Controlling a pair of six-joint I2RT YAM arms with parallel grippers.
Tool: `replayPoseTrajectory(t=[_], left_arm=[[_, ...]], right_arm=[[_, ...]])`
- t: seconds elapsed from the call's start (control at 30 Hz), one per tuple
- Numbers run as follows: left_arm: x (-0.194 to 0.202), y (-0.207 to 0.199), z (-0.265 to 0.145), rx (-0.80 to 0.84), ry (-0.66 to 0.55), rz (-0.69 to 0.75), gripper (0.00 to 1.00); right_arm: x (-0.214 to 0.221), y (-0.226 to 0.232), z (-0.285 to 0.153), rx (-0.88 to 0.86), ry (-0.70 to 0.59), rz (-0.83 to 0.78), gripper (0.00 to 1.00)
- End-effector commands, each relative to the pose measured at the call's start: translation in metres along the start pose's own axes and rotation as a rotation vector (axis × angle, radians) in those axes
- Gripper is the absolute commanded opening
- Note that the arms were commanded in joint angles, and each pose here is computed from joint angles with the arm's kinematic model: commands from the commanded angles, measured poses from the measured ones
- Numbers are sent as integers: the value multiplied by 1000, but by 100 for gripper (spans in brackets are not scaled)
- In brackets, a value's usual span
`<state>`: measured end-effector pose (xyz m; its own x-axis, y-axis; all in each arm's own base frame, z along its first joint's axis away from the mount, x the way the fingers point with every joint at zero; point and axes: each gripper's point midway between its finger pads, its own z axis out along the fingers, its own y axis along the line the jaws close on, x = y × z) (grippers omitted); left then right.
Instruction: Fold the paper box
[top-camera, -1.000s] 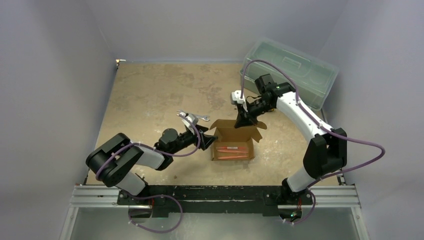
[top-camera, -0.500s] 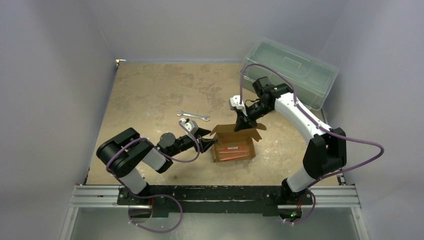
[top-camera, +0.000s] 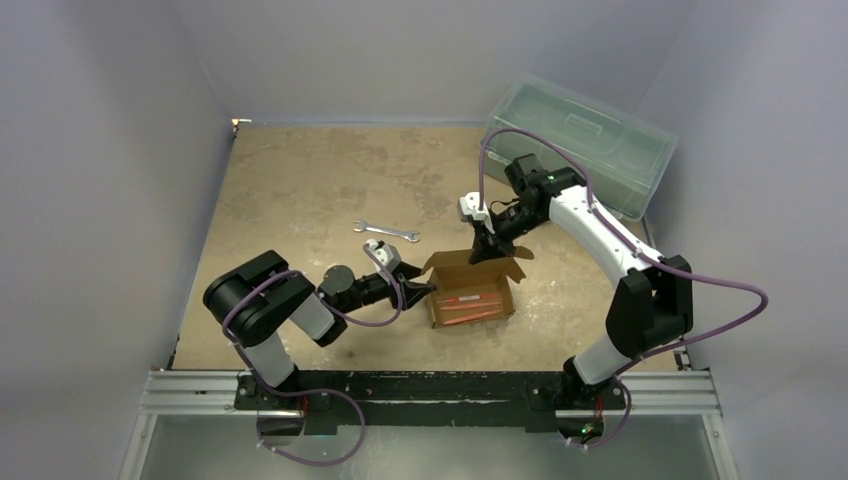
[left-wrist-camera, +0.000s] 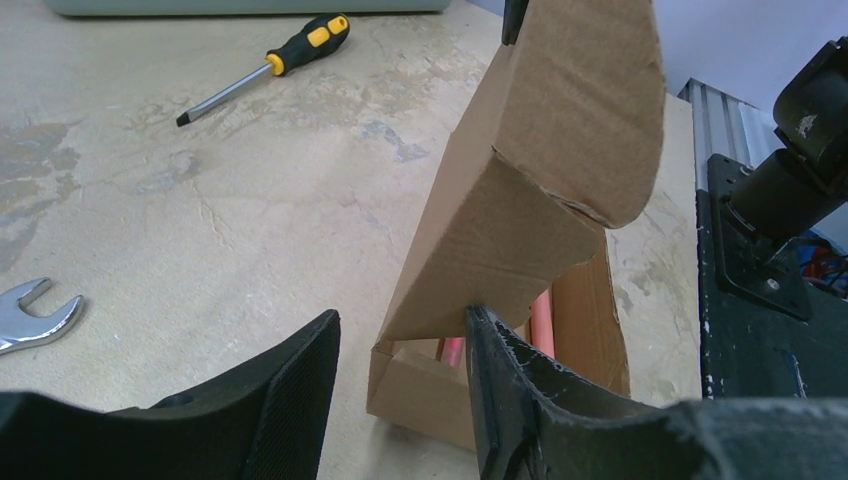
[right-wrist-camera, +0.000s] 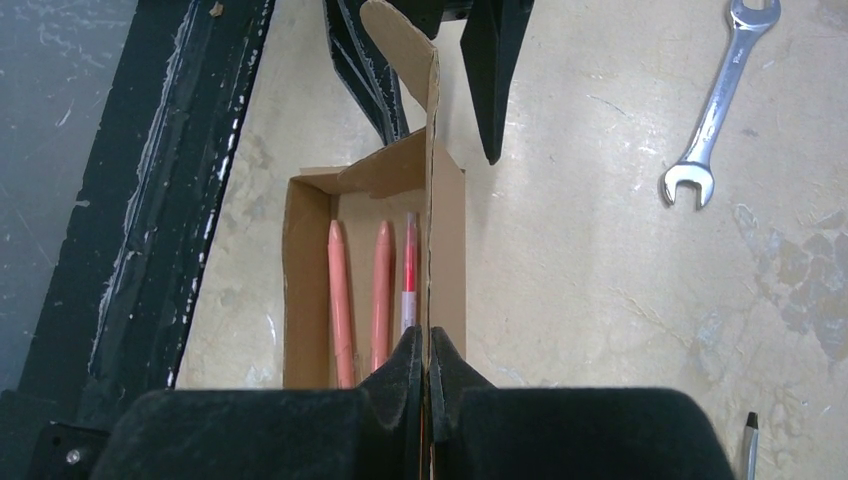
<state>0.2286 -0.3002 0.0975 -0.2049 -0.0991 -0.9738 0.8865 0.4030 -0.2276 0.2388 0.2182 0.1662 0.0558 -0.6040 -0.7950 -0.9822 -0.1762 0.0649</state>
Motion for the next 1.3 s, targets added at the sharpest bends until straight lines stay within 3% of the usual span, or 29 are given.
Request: replayPoseTrajectory(t=[0.0,0.37,0.9,1.27], left_arm=[[-61,-16,6,86,-238,127,48],[-75,-25,6,131,-269,158,47],[-65,-43,18,184,-198,217,46],[-60,-44,17,179,-168,228,41]], right_arm=[[-8,7,0,-17,-22,-28,2],[-8,11,3,-25,-12,-42,4],[-8,14,1,-30,-10,-57,6],[-6,12,0,-7,8,-57,16]])
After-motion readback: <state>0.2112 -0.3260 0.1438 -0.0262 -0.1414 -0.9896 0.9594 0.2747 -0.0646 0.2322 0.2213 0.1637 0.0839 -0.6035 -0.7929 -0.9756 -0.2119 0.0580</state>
